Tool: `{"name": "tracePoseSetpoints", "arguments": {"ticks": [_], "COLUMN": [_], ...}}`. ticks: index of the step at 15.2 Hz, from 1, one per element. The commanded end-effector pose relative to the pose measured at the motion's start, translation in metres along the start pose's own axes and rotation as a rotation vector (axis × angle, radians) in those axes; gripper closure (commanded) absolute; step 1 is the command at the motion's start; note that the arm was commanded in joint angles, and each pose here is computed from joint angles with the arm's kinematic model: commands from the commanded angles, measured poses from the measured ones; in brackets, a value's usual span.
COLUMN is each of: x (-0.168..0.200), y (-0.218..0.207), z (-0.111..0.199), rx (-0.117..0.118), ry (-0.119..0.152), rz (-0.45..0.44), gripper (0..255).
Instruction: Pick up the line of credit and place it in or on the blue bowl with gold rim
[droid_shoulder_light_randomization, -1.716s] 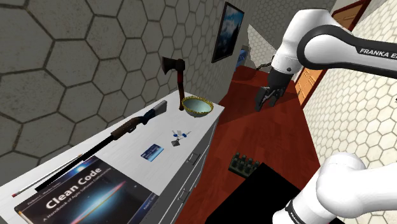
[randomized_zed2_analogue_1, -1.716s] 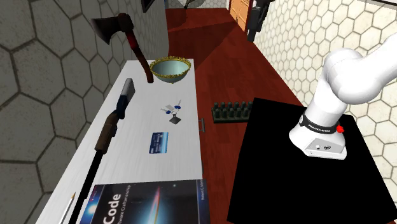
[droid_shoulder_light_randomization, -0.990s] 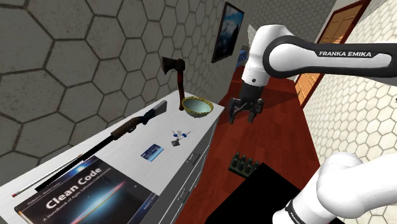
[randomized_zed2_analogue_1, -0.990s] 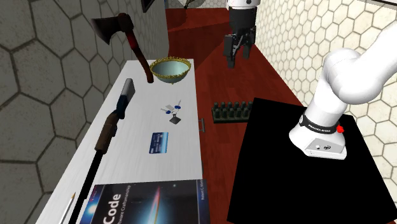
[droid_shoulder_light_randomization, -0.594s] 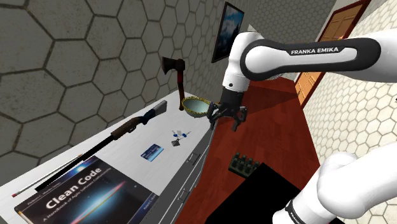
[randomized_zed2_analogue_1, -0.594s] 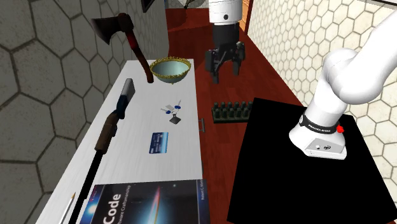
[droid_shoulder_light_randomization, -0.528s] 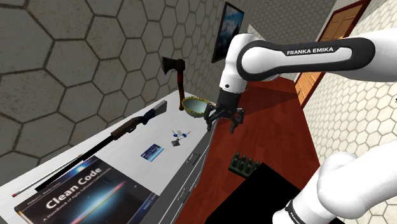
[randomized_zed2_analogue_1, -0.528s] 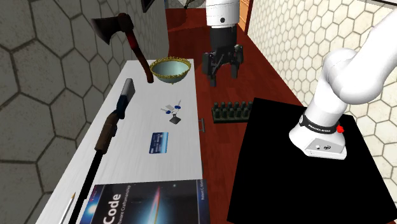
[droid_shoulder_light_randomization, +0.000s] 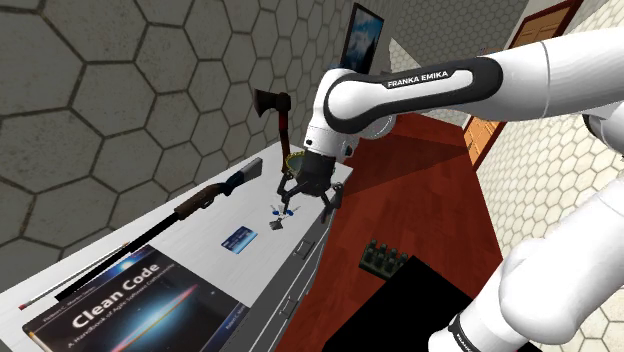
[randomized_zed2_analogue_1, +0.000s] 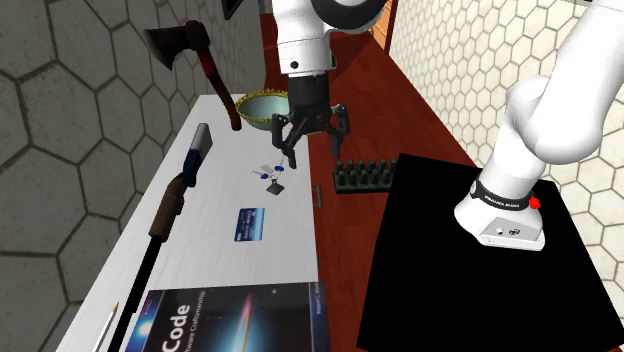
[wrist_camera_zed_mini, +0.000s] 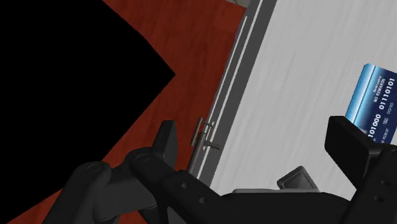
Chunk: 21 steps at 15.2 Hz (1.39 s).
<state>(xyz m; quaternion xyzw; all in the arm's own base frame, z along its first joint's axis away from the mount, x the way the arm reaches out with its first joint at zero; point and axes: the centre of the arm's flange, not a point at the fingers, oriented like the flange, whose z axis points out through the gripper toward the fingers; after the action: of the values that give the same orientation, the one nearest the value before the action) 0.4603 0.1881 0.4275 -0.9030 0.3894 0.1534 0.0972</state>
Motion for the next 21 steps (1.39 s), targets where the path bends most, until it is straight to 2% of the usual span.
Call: {"name": "tracePoseSetpoints", "arguments": {"ticks": [1, 11, 12, 19, 21], "x": [0.004, 0.04, 0.042, 0.035, 0.035], "y": [-0.019, -0.12, -0.124, -0.13, -0.13], "z": [0.015, 0.072, 0.074, 0.113, 0.113], "rx": [0.019, 0.111, 0.115, 0.115, 0.115], "ry": [-0.035, -0.203, -0.21, -0.21, -0.21], "rz": [0.058, 0.328, 0.339, 0.339, 0.339], "gripper": [0, 0, 0, 0, 0]}}
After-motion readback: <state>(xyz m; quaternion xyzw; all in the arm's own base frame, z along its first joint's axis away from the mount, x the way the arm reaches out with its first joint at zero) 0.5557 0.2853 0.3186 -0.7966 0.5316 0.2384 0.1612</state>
